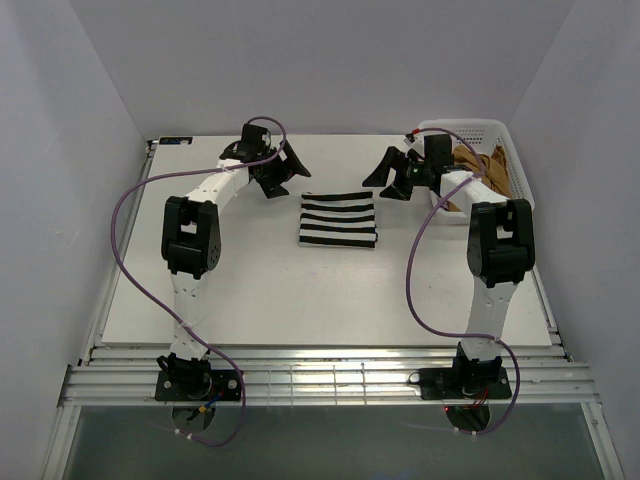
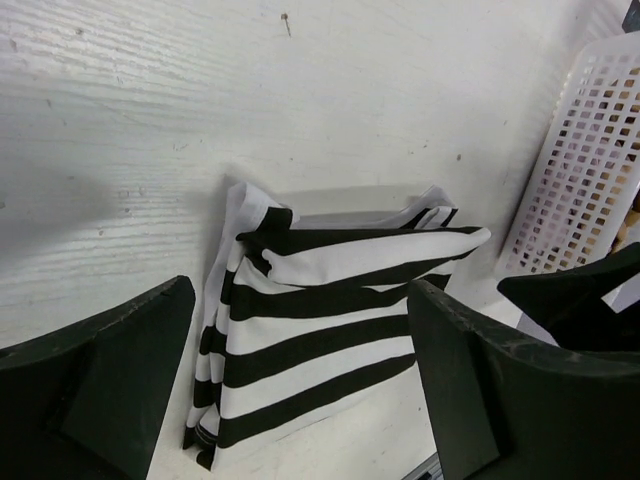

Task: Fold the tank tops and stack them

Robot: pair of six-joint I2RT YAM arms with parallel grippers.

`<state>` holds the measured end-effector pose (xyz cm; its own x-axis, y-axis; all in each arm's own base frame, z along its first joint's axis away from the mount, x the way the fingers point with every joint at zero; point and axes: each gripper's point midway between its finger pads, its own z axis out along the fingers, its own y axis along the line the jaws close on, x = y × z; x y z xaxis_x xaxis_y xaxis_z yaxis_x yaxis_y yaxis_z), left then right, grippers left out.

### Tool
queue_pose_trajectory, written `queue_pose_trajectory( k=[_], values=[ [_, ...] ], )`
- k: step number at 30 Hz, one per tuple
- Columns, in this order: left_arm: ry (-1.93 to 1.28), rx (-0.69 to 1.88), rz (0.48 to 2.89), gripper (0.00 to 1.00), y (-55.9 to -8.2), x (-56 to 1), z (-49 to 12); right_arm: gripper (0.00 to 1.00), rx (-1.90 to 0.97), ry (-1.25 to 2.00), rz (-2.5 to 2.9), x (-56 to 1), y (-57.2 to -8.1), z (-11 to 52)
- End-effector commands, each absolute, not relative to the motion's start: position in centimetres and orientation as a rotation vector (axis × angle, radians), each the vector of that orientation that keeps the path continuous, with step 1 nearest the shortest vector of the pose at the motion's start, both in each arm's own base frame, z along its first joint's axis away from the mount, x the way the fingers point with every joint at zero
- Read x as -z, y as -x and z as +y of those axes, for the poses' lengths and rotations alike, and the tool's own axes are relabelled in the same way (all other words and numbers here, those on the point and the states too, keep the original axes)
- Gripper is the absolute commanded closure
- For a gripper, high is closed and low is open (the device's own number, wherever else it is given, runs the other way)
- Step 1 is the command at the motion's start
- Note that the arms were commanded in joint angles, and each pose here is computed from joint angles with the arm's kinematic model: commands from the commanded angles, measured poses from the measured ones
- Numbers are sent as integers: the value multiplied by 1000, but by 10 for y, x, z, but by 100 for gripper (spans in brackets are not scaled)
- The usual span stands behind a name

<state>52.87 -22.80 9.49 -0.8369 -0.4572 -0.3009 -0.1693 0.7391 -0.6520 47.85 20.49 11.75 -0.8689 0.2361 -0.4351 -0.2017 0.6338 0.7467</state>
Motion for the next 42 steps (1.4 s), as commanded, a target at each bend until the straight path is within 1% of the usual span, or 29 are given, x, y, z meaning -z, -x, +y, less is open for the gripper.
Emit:
queue_pose_trajectory(
  k=[1, 5, 9, 17, 18, 23, 24, 26, 32, 37, 40, 42],
  values=[
    [402, 903, 2424, 2, -517, -144, -230, 9, -1166, 102, 2228, -169, -467, 210],
    [344, 926, 2451, 2, -502, -139, -245, 10, -1157, 162, 2230, -167, -451, 220],
    [272, 1004, 2441, 2, -501, -140, -270, 10, -1180, 184, 2244, -161, -449, 232],
    [239, 1117, 2431, 2, -522, -122, -293, 10, -1228, 160, 2241, -144, -477, 253],
    [244, 1116, 2447, 2, -525, -109, -294, 10, -1227, 161, 2224, -148, -484, 254],
    [274, 1082, 2448, 2, -546, -85, -290, 10, -1230, 122, 2239, -128, -506, 258],
    [286, 1077, 2451, 2, -549, -80, -289, 10, -1229, 128, 2222, -133, -513, 260],
    [316, 1069, 2462, 2, -554, -67, -285, 10, -1230, 109, 2245, -117, -520, 261],
    [363, 1030, 2481, 2, -558, -48, -275, 10, -1187, 12, 2299, -79, -539, 256],
    [385, 1007, 2495, 2, -555, -41, -271, 10, -1187, -61, 2343, -53, -538, 249],
    [390, 980, 2485, 2, -557, -45, -266, 10, -1192, -62, 2339, -52, -541, 248],
    [383, 983, 2471, 2, -559, -54, -266, 10, -1198, -33, 2306, -69, -544, 249]
  ],
)
